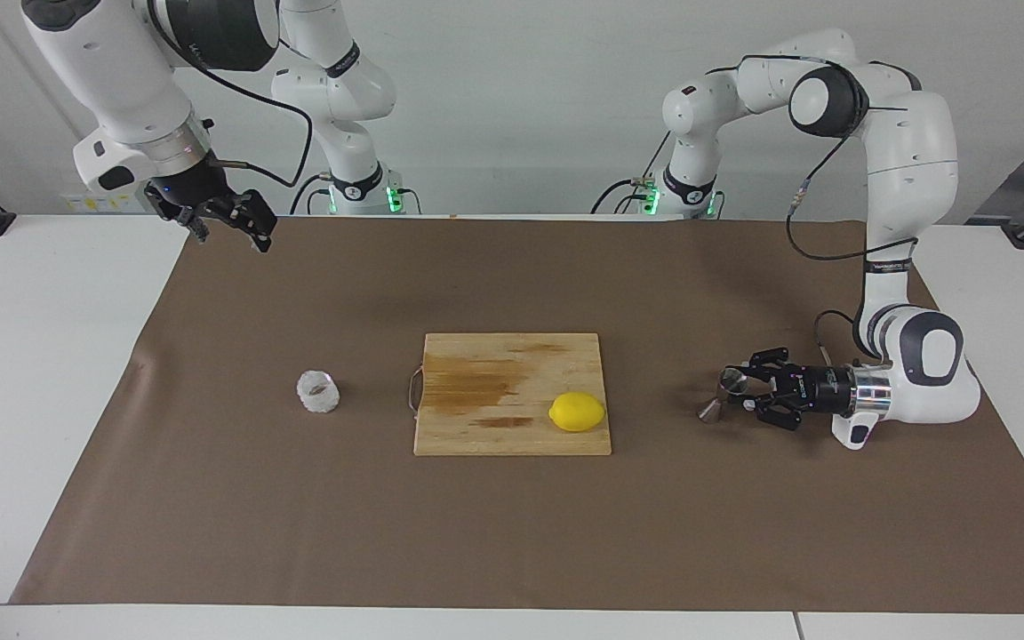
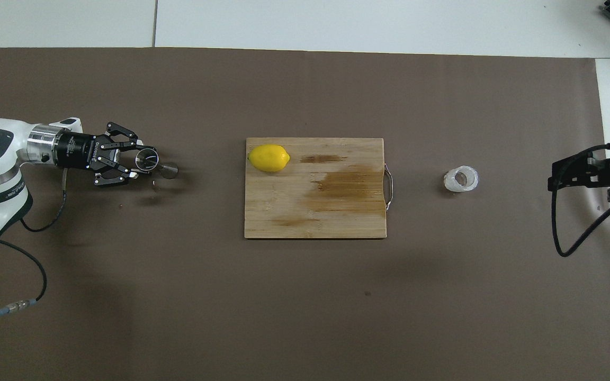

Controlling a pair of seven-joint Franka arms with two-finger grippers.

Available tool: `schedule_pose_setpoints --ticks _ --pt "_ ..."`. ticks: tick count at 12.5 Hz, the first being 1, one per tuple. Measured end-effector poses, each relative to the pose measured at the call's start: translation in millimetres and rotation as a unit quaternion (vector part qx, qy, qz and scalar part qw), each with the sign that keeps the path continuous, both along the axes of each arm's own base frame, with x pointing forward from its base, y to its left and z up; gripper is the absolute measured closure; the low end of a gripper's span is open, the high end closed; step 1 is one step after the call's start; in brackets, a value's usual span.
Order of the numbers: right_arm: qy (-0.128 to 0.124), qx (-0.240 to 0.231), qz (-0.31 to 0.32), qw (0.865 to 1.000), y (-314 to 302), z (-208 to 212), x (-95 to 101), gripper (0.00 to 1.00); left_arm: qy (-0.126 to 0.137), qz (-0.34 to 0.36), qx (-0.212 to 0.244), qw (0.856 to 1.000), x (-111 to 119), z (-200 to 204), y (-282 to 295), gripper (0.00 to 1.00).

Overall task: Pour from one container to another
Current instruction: 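Close the left gripper around the silver metal cup, then lift the silver cup with the left gripper and carry it over the board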

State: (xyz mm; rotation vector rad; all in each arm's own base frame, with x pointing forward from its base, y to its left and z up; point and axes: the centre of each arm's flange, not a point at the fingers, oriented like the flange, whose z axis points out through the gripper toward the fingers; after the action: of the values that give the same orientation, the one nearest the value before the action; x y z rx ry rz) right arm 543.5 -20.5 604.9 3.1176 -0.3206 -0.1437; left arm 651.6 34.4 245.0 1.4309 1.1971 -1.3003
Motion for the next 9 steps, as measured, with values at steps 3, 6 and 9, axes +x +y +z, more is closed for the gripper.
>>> schedule_pose_setpoints --ticks 3,6,9 --pt "0.000 0.000 0.000 1.000 0.0 0.0 0.0 0.00 0.000 -0.003 -0.002 1.000 0.4 1.4 -4.2 0.50" --pt "0.000 0.000 0.000 1.000 0.0 0.0 0.0 0.00 -0.003 -0.009 -0.008 1.000 1.3 4.9 -13.0 0.50" --pt "0.000 0.000 0.000 1.000 0.0 0.0 0.0 0.00 -0.012 -0.019 -0.015 1.000 3.3 16.2 -27.7 0.50"
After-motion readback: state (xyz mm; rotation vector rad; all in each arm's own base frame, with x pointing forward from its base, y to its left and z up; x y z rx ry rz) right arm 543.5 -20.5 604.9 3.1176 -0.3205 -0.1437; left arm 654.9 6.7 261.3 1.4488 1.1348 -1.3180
